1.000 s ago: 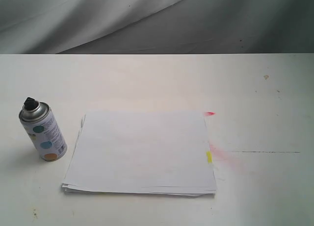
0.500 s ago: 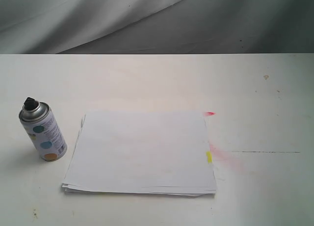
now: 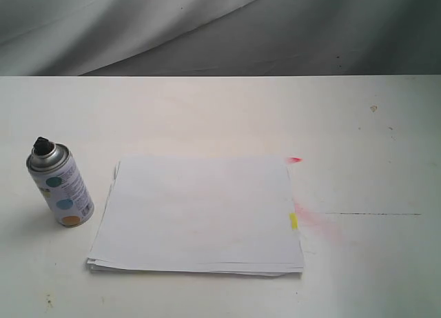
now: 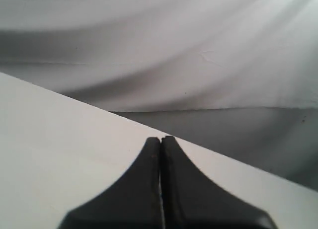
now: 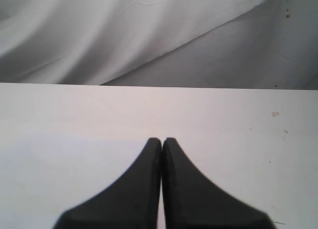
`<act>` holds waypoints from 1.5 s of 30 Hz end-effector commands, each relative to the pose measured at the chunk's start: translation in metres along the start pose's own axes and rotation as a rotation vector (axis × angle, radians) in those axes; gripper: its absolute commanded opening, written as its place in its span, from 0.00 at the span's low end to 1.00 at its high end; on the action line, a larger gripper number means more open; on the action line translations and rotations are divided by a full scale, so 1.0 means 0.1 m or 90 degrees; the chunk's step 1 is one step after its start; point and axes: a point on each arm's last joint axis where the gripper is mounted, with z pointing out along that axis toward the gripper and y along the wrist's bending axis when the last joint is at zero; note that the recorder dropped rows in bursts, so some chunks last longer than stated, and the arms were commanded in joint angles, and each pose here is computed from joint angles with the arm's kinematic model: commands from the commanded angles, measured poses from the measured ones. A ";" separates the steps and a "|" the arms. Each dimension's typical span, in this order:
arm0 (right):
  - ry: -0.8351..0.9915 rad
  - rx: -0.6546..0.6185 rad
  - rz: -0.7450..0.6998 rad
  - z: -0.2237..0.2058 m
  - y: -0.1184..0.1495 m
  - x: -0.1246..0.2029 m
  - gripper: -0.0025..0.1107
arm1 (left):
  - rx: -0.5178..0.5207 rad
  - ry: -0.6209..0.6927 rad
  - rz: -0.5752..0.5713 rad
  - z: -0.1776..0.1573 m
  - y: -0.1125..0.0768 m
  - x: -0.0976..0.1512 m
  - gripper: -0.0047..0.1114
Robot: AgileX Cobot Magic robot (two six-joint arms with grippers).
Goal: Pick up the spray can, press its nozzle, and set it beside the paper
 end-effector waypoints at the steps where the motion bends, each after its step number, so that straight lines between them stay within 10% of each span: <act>1: 0.000 0.001 0.000 0.00 0.00 0.01 0.02 | 0.004 0.032 -0.085 0.00 -0.02 0.02 0.04; 16: 0.000 0.001 0.000 0.00 0.00 0.01 0.02 | 0.024 0.380 0.182 0.52 -0.70 -1.16 0.04; 32: 0.000 0.001 0.000 0.00 0.00 0.01 0.02 | -0.025 0.391 0.179 0.81 -0.38 -0.53 0.04; 45: 0.000 0.001 0.000 0.00 0.00 0.01 0.02 | 0.018 0.439 0.189 0.96 -0.46 -0.05 0.04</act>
